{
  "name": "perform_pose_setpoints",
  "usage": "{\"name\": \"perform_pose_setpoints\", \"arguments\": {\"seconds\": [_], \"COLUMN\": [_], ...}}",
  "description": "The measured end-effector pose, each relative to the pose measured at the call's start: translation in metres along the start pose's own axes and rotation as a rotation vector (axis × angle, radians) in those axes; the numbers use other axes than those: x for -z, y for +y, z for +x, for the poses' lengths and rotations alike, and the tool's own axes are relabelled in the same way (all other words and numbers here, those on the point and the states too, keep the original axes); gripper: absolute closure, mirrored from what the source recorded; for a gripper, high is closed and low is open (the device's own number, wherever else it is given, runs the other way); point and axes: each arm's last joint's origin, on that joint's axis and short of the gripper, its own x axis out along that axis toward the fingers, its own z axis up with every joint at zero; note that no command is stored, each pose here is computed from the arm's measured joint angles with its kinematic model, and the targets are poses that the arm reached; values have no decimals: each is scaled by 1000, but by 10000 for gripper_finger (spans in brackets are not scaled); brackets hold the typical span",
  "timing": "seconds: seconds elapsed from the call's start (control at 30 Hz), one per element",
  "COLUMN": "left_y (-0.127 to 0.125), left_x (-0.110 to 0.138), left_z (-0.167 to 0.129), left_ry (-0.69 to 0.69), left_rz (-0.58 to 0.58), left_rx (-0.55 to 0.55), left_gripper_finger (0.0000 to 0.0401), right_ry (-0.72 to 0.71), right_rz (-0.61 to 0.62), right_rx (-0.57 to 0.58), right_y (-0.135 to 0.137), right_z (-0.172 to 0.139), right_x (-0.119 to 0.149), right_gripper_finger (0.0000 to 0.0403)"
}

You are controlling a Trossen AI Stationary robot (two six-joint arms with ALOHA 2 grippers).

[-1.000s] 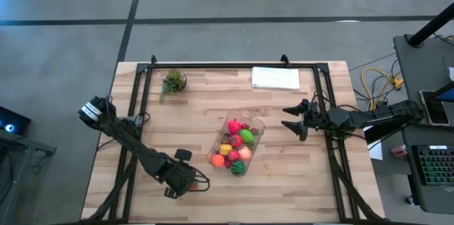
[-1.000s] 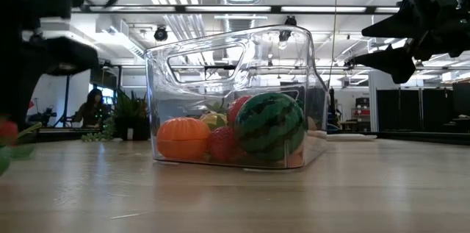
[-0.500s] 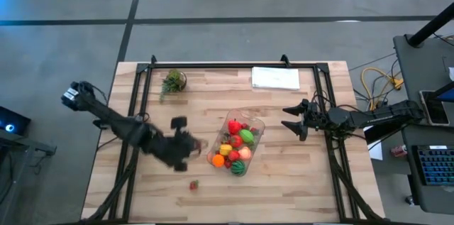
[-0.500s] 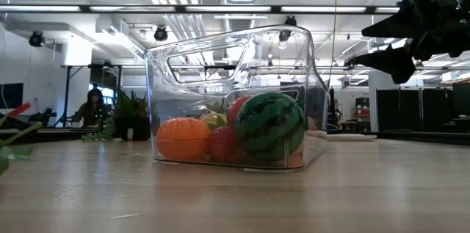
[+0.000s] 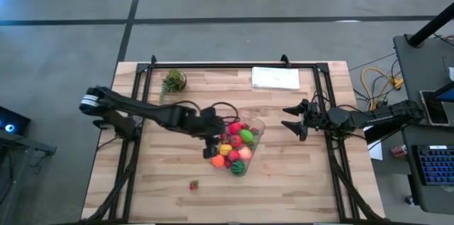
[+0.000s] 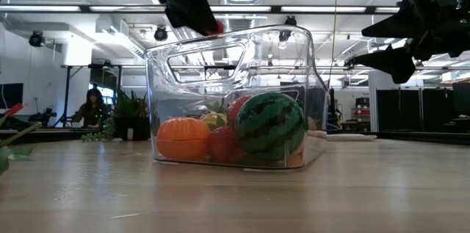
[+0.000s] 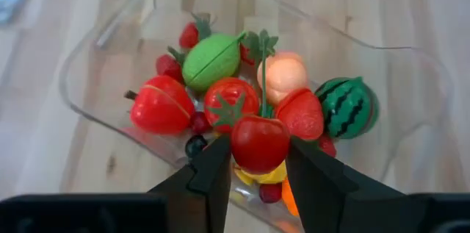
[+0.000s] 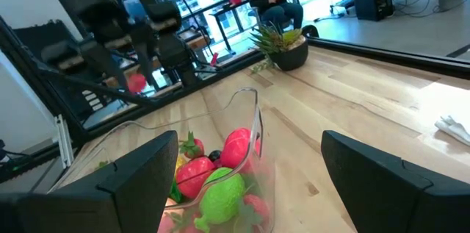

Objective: Pick and placing Produce into tupperware
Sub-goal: Put the red cherry into the transparent bin, then put the red strawberry into the transparent bin

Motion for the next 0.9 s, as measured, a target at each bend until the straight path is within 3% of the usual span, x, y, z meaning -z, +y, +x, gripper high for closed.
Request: {"name": "perform_pose_setpoints", "arguments": {"seconds": [0.17,0.33,0.43,0.53,0.73,0.9], "left_y": [-3,-3,-1,-5,-45,-78], "left_x": [-6,-9,-4,8,49,84], "left_z": [20,18,0,-28,-63,-58], "left_ry": [41,52,135,220,293,332], "left_rz": [-3,-1,11,36,158,-88], "left_rx": [12,16,21,93,185,63], "left_gripper_finger": [262,202,170,156,153,153], "right_ry": [0,0,0,0,1,2], "right_rz": [0,0,0,0,-1,-1], "right_rx": [0,0,0,0,0,1], "right_y": [0,0,0,0,0,0], "right_z": [0,0,0,0,0,0], "right_x": [0,0,0,0,0,0], "right_gripper_finger": [75,75,75,75,75,75]}}
